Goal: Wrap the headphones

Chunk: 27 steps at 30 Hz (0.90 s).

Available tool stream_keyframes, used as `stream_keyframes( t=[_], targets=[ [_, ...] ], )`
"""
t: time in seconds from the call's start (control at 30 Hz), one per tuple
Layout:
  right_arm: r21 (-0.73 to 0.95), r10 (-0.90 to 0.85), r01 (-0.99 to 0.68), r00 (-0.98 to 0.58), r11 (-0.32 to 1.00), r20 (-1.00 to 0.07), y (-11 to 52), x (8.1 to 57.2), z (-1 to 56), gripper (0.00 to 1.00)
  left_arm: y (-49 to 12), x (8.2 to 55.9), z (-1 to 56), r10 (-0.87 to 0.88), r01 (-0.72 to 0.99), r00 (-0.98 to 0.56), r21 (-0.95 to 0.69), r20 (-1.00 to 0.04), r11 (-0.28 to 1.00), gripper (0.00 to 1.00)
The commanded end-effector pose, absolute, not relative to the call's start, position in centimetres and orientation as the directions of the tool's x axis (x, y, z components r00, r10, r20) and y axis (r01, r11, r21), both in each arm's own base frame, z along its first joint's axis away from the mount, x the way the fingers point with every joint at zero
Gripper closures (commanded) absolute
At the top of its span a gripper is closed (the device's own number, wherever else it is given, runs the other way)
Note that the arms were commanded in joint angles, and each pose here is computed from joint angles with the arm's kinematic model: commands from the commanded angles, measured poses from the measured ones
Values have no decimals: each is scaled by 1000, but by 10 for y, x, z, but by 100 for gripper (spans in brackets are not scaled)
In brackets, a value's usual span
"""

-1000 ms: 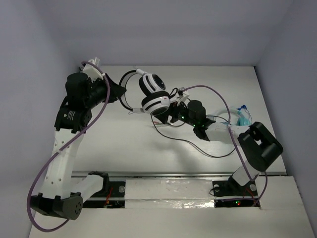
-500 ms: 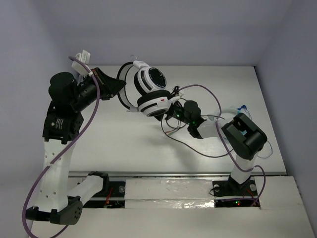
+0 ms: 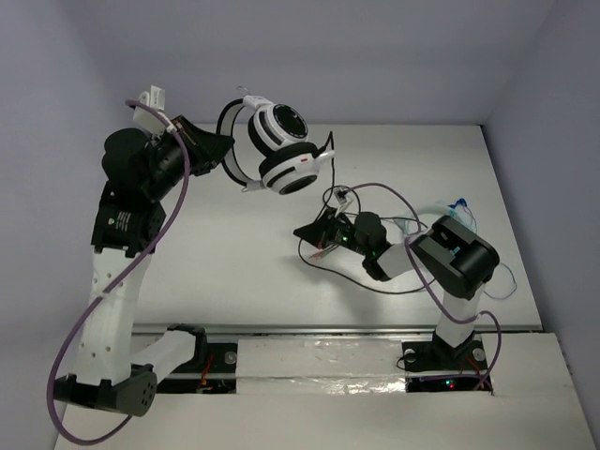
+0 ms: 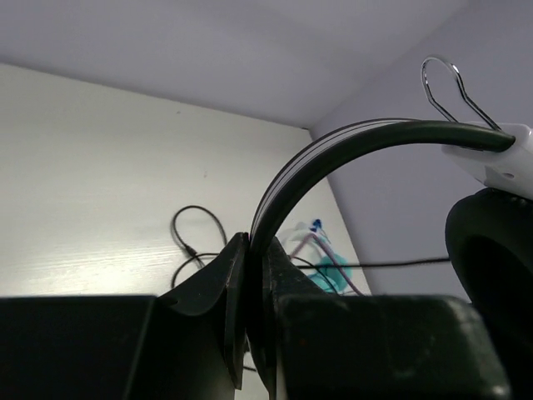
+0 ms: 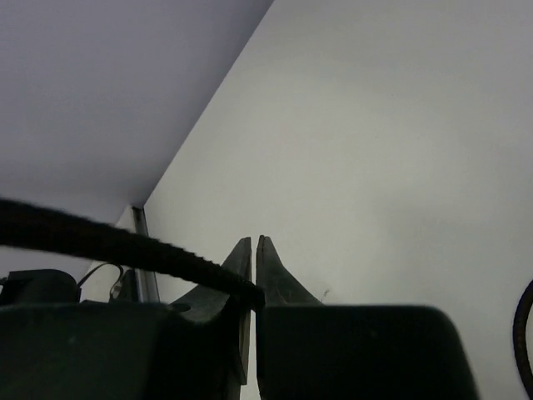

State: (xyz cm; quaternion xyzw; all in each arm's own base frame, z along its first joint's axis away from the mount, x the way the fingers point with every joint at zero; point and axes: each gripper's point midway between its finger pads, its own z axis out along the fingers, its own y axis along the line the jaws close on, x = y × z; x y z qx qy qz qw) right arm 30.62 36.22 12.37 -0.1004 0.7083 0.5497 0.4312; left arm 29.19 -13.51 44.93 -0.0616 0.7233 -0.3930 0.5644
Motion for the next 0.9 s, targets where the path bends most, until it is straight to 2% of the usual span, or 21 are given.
stream_keyframes(
  t=[0.0, 0.13, 0.23, 0.27, 0.37, 0.5, 0.57, 0.6, 0.7, 0.87],
  targets=[
    [721, 354, -624, -628, 302, -693, 367, 285, 139, 100, -125, 333, 442, -605, 281, -288, -669, -742, 688, 100],
    [739, 359, -554, -648, 384, -672, 353, 275, 133, 100, -107, 349, 418, -620, 189, -239, -662, -748, 726, 100],
    [712, 378, -467, -622, 525, -686, 331, 283, 134, 100, -99, 348, 408, -612, 162, -226, -649, -758, 743, 100],
    [689, 401, -388, -598, 613, -694, 313, 292, 133, 100, -102, 346, 405, -594, 179, -241, -637, -768, 750, 100],
    [597, 413, -266, -515, 757, -752, 282, 315, 141, 100, -118, 330, 389, -542, 245, -340, -628, -769, 738, 100],
    [435, 332, -220, -386, 873, -861, 260, 343, 177, 100, -143, 299, 361, -482, 325, -488, -664, -728, 674, 100],
    [389, 296, -222, -357, 894, -886, 261, 357, 189, 100, -158, 283, 355, -459, 385, -552, -701, -696, 600, 100],
    [390, 300, -254, -330, 885, -895, 271, 366, 209, 100, -163, 278, 342, -474, 359, -600, -746, -645, 561, 100],
    [367, 242, -333, -362, 868, -900, 303, 381, 206, 100, -175, 271, 337, -493, 382, -640, -801, -589, 461, 100],
    [452, 252, -427, -446, 783, -858, 346, 359, 182, 100, -170, 287, 368, -680, 368, -563, -879, -470, 303, 100]
  ],
)
